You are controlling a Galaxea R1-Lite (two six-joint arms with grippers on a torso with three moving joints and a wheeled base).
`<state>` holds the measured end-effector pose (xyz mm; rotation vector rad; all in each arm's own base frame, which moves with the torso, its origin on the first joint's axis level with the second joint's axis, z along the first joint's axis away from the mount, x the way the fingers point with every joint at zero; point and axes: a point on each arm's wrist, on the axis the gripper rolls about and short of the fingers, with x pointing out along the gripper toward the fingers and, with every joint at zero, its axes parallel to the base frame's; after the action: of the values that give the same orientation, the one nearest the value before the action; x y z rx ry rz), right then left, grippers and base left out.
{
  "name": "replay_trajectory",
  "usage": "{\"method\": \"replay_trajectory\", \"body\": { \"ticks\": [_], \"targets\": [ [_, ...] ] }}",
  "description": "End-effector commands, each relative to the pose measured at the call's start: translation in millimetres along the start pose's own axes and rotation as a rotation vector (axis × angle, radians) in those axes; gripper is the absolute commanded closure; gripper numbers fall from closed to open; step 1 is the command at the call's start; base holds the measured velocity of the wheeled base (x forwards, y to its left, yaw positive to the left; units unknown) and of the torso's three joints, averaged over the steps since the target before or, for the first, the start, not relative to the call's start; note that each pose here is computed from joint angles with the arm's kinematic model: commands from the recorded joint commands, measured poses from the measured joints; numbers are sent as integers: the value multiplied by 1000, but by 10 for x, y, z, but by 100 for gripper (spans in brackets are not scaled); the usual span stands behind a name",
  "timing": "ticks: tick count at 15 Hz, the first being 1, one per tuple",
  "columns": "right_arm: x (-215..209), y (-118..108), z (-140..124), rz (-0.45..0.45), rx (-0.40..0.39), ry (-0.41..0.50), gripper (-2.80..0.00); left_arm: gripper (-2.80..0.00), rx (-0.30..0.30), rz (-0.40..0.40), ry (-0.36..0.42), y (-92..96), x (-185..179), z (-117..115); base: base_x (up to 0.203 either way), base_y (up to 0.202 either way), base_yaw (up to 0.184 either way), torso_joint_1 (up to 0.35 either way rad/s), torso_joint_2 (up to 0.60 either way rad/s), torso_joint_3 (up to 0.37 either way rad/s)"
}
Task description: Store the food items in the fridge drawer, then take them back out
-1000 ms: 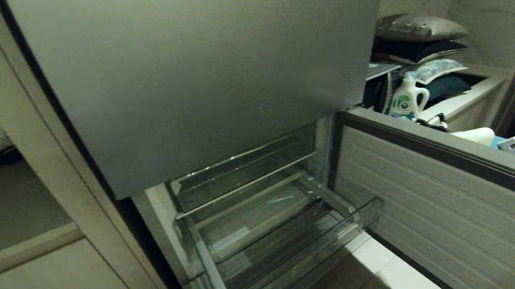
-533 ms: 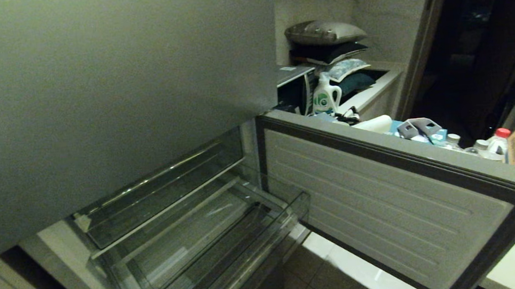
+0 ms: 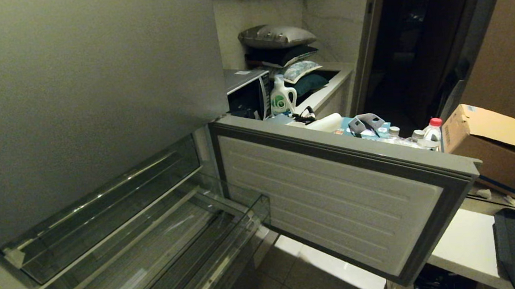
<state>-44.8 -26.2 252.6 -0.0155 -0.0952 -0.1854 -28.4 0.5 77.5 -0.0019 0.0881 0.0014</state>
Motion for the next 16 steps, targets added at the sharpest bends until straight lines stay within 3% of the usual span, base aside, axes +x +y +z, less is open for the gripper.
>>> {"method": "replay_trajectory", "body": {
  "ticks": [1,4,7,9,11,12,13,16],
  "targets": [
    [258,134,70,-108,-42,97,0,0,0,0,2,0,2,-4,0,0,0,0,0,0],
    [683,291,132,-295,-36,226,0,0,0,0,1,0,0,0,0,0,0,0,0,0],
    [1332,249,113,-554,61,336,0,0,0,0,1,0,1,-2,0,0,0,0,0,0],
    [1785,44,-19,-721,118,369,0,0,0,0,1,0,0,0,0,0,0,0,0,0],
    [2137,-401,-243,-923,169,356,0,0,0,0,1,0,0,0,0,0,0,0,0,0],
    [2216,-589,-321,-966,191,323,0,0,0,0,1,0,0,0,0,0,0,0,0,0],
    [2219,-716,-395,-950,218,317,0,0,0,0,1,0,0,0,0,0,0,0,0,0],
    [2097,-890,-646,-905,275,391,0,0,0,0,2,0,2,-4,0,0,0,0,0,0]
  ]
}}
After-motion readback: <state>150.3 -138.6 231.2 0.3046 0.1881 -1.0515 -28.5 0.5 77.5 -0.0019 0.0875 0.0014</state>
